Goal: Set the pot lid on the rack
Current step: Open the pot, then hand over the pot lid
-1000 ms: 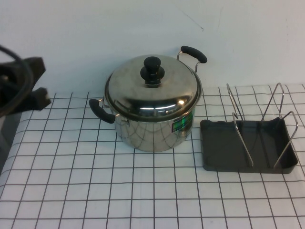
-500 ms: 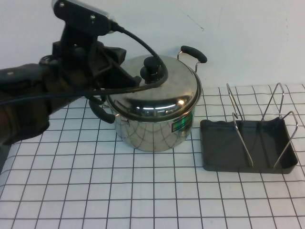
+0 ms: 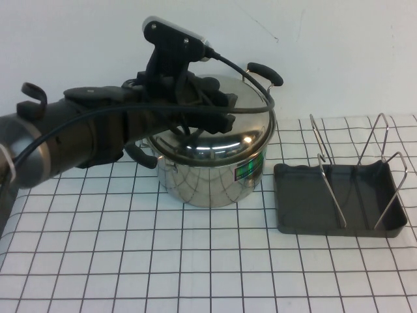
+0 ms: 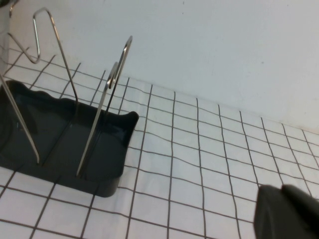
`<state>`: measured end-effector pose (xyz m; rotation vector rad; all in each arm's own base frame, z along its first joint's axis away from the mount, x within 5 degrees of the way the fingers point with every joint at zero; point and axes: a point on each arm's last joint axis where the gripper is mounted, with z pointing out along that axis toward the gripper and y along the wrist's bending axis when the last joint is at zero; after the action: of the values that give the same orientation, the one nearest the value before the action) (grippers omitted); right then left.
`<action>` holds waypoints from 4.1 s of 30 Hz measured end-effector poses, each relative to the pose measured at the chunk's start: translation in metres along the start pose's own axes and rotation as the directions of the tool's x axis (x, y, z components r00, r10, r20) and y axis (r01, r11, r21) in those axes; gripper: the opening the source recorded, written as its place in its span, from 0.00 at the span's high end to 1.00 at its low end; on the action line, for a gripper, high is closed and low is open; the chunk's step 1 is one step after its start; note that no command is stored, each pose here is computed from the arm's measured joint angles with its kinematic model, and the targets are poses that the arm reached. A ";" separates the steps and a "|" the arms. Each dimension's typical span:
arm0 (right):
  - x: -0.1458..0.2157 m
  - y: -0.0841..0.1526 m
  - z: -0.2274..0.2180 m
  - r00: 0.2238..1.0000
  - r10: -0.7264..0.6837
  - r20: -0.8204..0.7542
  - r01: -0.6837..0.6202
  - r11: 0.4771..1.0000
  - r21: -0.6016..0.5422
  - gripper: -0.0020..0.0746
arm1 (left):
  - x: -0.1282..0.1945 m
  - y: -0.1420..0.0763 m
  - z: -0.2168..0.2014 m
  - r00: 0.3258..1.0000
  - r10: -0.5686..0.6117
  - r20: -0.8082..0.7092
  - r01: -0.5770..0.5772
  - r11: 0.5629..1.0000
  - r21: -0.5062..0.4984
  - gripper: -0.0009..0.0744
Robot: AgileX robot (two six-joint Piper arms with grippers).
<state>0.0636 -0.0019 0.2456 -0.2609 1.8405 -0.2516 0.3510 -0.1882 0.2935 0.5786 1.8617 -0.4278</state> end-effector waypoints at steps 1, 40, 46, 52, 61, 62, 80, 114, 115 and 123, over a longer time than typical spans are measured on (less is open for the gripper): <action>0.000 0.000 0.000 1.000 0.001 0.000 -0.001 1.000 -0.001 0.98 | 0.000 0.001 0.004 1.000 -0.010 -0.003 0.010 1.000 -0.010 0.26; 0.000 0.000 0.000 1.000 0.006 0.001 -0.006 1.000 -0.003 0.98 | -0.020 0.018 0.044 0.994 -0.101 0.051 0.106 0.988 -0.110 0.54; -0.001 0.000 0.000 1.000 0.015 0.011 -0.015 1.000 -0.003 0.98 | -0.062 0.013 0.004 0.982 -0.082 0.172 0.100 0.990 -0.100 0.54; -0.012 0.004 -0.002 0.968 0.231 0.094 -0.225 0.972 -0.074 0.98 | -0.100 0.000 -0.042 0.947 -0.119 0.300 0.125 0.992 -0.001 0.54; -0.078 0.002 -0.038 0.753 0.614 0.237 -0.511 0.773 -0.376 0.98 | -0.119 -0.050 -0.082 0.930 -0.232 0.286 0.053 0.853 0.519 0.54; -0.085 0.003 -0.044 0.744 0.623 0.243 -0.498 0.759 -0.420 0.98 | -0.118 -0.053 -0.084 0.933 -0.237 0.269 0.050 0.830 0.556 0.54; -0.121 0.004 -0.052 0.243 0.962 -0.127 -0.701 0.084 -0.709 0.08 | -0.112 -0.131 -0.092 0.945 -0.311 0.097 0.140 0.656 0.741 0.54; -0.123 0.011 0.013 0.275 0.907 -0.319 -0.821 0.049 -0.568 0.15 | -0.113 -0.130 -0.090 0.942 -0.317 0.109 0.147 0.681 0.717 0.54; -0.124 0.010 0.012 0.281 0.907 -0.313 -0.817 0.055 -0.573 0.18 | -0.112 -0.131 -0.090 0.943 -0.316 0.105 0.146 0.677 0.721 0.54; -0.127 0.009 0.011 0.290 0.909 -0.299 -0.807 0.064 -0.588 0.64 | -0.104 -0.134 -0.079 0.954 -0.292 0.073 0.145 0.658 0.739 0.54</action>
<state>0.1084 0.0454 0.3558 0.4198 1.5231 1.3275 0.2438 -0.2735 0.4214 0.8021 1.5303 -1.3907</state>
